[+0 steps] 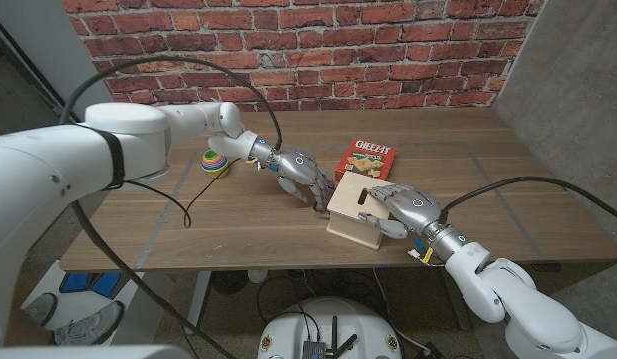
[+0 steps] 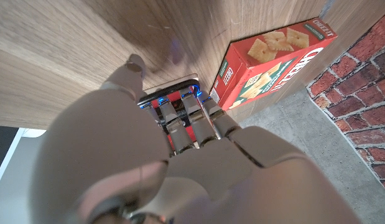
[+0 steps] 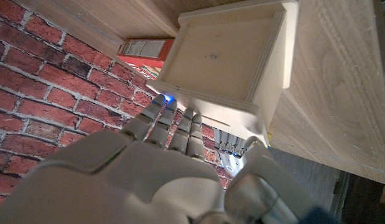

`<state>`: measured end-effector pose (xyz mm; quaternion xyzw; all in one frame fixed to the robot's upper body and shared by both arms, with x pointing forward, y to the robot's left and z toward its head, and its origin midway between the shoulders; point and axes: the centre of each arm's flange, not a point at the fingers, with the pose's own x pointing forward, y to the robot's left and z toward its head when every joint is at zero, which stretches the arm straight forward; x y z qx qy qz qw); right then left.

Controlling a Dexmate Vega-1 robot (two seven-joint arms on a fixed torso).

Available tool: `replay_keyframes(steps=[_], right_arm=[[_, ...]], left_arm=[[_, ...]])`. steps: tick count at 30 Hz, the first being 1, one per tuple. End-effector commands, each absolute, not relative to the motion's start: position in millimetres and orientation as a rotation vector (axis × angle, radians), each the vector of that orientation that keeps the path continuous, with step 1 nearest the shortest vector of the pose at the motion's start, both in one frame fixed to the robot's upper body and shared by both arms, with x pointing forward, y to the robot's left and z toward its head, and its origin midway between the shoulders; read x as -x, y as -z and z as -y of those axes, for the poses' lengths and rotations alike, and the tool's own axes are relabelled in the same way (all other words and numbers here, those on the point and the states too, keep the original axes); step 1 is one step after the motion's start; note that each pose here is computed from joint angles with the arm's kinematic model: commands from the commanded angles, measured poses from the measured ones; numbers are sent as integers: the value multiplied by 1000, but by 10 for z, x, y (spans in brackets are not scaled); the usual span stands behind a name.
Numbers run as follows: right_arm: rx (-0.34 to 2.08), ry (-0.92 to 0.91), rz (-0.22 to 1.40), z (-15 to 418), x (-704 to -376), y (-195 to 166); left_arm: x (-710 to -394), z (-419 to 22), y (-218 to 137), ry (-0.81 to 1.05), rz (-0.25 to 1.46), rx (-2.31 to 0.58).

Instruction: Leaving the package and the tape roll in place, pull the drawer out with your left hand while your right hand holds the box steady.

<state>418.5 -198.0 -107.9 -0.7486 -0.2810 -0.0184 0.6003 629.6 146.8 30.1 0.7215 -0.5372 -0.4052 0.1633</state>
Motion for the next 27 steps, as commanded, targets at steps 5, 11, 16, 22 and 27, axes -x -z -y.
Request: replay_keyframes(steps=[5,11,16,22,27], right_arm=[[1741,14,635,1980,-4219,1097],[1745,9,632,1975,-4233,1097],[1751,5,633,1968,-4248,1090],[1754,4,627,1963,-4262,1091],[1756,5,625,1956,-4270,1094]], left_arm=[[-6324,-1535,-337,1140,1516,-2081],[-6329,-1566,-335,1140,1509,-2085],[-6339,-1596,-345,1133,1503,-2093],[-6346,-1626,-353,1129,1498,-2100],[-6353,-1653,-359,1123,1493,-2105]])
